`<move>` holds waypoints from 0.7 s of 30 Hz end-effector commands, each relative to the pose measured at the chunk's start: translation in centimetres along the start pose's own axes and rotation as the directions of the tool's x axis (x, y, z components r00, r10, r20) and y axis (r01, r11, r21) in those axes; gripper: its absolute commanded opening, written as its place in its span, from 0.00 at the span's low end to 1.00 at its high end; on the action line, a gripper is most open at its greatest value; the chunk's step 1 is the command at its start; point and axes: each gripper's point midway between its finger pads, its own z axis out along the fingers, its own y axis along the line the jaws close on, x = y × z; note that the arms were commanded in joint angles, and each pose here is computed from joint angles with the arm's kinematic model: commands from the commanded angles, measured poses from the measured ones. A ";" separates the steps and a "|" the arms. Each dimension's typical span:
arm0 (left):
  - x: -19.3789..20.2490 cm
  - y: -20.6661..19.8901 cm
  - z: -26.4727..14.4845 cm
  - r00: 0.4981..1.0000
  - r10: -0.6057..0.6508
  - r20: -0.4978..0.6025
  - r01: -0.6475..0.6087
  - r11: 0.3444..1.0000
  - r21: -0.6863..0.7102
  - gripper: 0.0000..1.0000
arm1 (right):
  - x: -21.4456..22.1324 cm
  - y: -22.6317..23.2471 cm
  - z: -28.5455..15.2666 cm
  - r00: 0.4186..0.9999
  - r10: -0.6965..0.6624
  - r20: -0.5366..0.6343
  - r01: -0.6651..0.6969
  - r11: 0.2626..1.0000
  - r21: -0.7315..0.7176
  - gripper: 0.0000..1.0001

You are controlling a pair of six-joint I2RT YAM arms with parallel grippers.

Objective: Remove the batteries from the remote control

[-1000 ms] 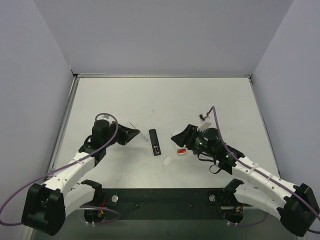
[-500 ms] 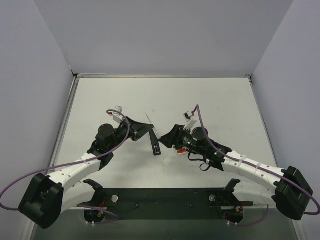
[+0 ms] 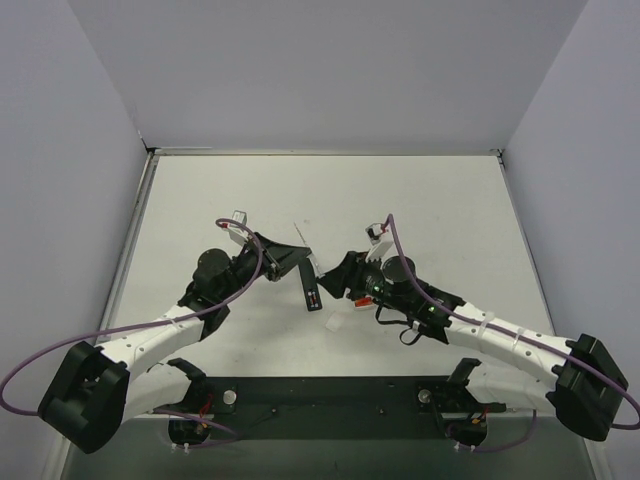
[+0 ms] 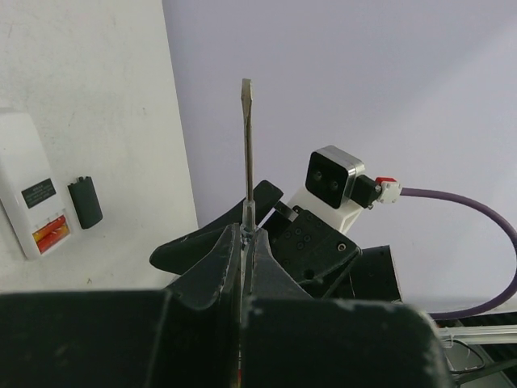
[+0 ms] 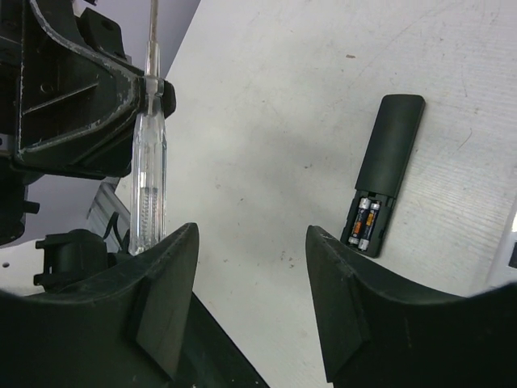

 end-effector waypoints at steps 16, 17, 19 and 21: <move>0.2 -1.3 0.5 0.999 0.047 0.012 -0.048 0.996 0.073 0.00 | -4.3 4.3 -2.9 0.984 -0.090 0.157 0.109 0.987 -0.118 0.53; 0.2 -1.4 0.5 0.999 0.048 0.012 -0.049 0.996 0.075 0.00 | -4.3 4.2 -2.8 0.984 -0.088 0.154 0.106 0.987 -0.117 0.52; 0.3 -1.4 0.4 0.999 0.048 0.012 -0.049 0.996 0.076 0.00 | -4.0 4.0 -2.3 0.987 -0.081 0.138 0.096 0.990 -0.103 0.51; 0.3 -1.2 0.3 0.999 0.048 0.016 -0.049 0.996 0.071 0.00 | -4.3 3.9 -2.0 0.988 -0.073 0.136 0.084 0.993 -0.079 0.48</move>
